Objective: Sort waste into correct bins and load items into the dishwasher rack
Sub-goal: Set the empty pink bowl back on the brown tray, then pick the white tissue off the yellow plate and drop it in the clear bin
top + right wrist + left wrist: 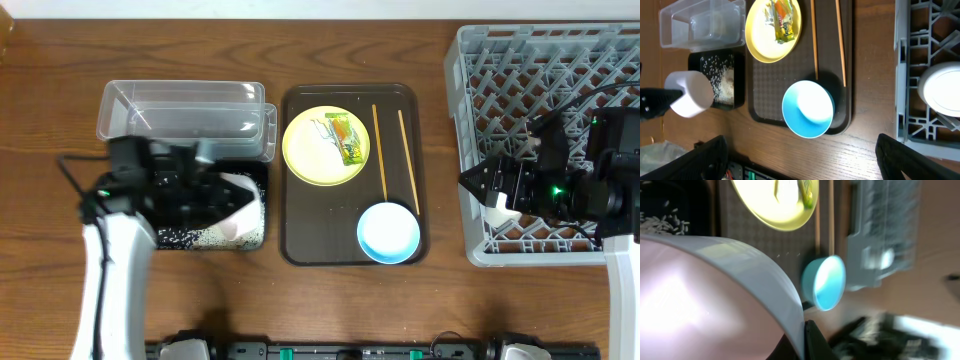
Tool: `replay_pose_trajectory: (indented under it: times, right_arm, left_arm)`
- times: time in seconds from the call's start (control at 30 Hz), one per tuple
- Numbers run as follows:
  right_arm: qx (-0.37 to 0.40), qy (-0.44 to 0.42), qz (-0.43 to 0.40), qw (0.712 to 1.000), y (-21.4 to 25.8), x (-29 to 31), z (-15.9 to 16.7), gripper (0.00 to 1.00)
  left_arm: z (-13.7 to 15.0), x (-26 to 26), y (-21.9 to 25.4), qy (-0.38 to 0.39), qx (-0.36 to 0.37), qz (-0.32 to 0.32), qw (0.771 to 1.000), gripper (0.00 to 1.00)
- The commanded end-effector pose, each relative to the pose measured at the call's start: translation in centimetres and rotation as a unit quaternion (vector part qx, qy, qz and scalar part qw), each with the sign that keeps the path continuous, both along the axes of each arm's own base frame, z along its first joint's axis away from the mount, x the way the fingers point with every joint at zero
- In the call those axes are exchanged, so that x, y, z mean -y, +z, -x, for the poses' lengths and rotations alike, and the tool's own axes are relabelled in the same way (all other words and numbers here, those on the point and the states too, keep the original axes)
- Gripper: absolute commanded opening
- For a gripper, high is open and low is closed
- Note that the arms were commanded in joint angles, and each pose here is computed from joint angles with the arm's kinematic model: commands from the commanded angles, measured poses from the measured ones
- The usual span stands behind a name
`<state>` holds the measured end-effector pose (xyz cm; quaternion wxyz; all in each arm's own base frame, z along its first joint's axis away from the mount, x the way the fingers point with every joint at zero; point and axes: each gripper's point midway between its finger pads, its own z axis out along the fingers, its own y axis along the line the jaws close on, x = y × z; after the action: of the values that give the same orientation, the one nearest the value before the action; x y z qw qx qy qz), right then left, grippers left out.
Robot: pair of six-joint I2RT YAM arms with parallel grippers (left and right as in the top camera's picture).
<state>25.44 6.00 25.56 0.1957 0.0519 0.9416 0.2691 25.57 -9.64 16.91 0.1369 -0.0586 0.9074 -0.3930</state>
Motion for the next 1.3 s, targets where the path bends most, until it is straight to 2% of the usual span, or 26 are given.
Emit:
replay_pose_trajectory:
  times: [0.0,0.17,0.27,0.47,0.63,0.73,0.77,0.9,1.1,1.17,1.27]
  right_arm:
    - [0.014,0.011,-0.002,1.0,0.7,-0.4,-0.1,0.92]
    - [0.019,0.011,-0.001,1.0,0.8,-0.4,-0.2,0.92]
    - [0.021,0.011,-0.001,1.0,0.9,-0.4,-0.3,0.92]
    - [0.02,0.011,-0.001,1.0,0.8,-0.4,-0.3,0.92]
    - [0.021,0.011,-0.001,1.0,0.9,-0.4,-0.3,0.93]
    - [0.023,0.011,-0.001,1.0,0.9,-0.4,-0.4,0.93]
    - [0.025,0.011,0.0,1.0,0.9,-0.3,-0.5,0.93]
    - [0.031,0.011,0.0,0.999,1.1,-0.3,-0.7,0.93]
    - [0.031,0.011,0.0,0.999,1.1,-0.3,-0.7,0.93]
    - [0.031,0.011,0.0,0.999,1.1,-0.3,-0.7,0.93]
    - [0.031,0.011,0.0,0.999,1.1,-0.3,-0.7,0.93]
  left_arm:
    - [0.0,0.8,-1.1,0.032,-0.009,-0.128,0.991,0.06]
    - [0.3,7.0,-3.3,-0.029,0.045,-0.242,0.969,0.06]
    - [1.2,9.8,-5.9,-0.069,0.051,-0.295,0.952,0.06]
    - [1.6,12.3,-10.1,-0.095,0.03,-0.327,0.94,0.07]
    - [1.5,14.2,-9.7,-0.109,0.027,-0.288,0.951,0.25]
    - [1.3,14.9,-7.7,-0.117,0.035,-0.276,0.953,0.39]
    - [1.1,14.9,-7.0,-0.127,0.043,-0.278,0.951,0.47]
    - [-1.4,13.9,-4.4,-0.111,0.079,-0.299,0.945,0.61]
    - [-8.1,11.4,-3.1,-0.041,0.135,-0.299,0.944,0.64]
    - [-10.0,10.7,-4.1,-0.024,0.136,-0.298,0.944,0.64]
    - [-12.1,11.5,-6.7,-0.042,0.133,-0.275,0.951,0.64]
